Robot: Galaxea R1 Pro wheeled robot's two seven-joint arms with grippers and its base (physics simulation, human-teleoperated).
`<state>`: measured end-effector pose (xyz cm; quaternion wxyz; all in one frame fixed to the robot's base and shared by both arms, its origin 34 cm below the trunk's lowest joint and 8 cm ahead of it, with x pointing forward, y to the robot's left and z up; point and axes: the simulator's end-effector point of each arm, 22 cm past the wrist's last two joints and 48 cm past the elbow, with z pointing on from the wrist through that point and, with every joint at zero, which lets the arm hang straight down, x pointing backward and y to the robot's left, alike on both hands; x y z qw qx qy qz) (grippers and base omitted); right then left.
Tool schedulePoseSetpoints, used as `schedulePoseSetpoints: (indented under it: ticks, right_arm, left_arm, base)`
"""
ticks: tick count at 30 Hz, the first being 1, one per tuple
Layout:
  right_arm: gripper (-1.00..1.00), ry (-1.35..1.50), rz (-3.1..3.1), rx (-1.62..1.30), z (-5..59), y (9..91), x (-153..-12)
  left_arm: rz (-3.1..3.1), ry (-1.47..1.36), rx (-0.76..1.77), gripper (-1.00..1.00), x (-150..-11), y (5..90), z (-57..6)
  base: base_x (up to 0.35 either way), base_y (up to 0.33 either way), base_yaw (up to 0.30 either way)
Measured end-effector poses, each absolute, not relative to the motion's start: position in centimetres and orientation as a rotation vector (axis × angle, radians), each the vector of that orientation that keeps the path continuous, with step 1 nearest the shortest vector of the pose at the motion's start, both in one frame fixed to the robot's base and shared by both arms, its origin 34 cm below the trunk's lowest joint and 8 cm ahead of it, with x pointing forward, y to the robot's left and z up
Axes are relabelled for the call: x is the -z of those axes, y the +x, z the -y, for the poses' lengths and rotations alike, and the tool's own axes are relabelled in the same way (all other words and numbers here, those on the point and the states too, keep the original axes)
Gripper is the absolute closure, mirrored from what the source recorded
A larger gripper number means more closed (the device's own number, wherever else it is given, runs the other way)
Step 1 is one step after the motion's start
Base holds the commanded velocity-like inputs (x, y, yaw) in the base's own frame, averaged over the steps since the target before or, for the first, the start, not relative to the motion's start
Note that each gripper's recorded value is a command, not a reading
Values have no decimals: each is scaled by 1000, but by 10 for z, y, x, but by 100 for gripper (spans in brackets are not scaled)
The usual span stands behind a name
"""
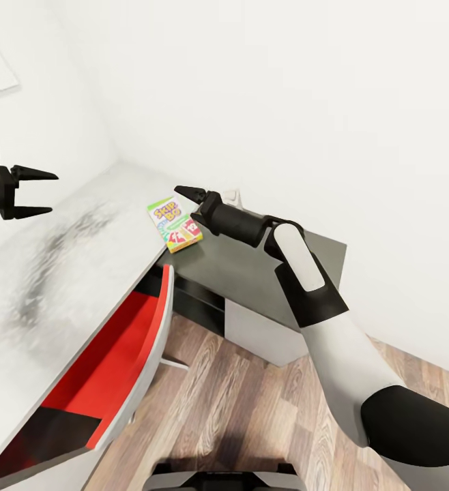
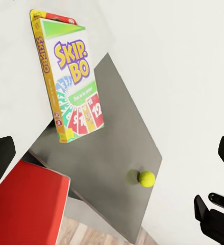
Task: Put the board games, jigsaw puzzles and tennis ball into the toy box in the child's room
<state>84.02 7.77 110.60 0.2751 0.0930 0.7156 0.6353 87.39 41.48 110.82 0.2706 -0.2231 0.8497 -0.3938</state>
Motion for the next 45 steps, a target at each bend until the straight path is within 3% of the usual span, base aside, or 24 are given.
schedulePoseSetpoints:
  ticks: [45]
  right_arm:
    - [-100,249,-1948,-1663,-75,814,-1108]
  left_arm:
    - [-2330,-628,1060,-100,-1099,838,-413]
  base:
    - [0,0,0]
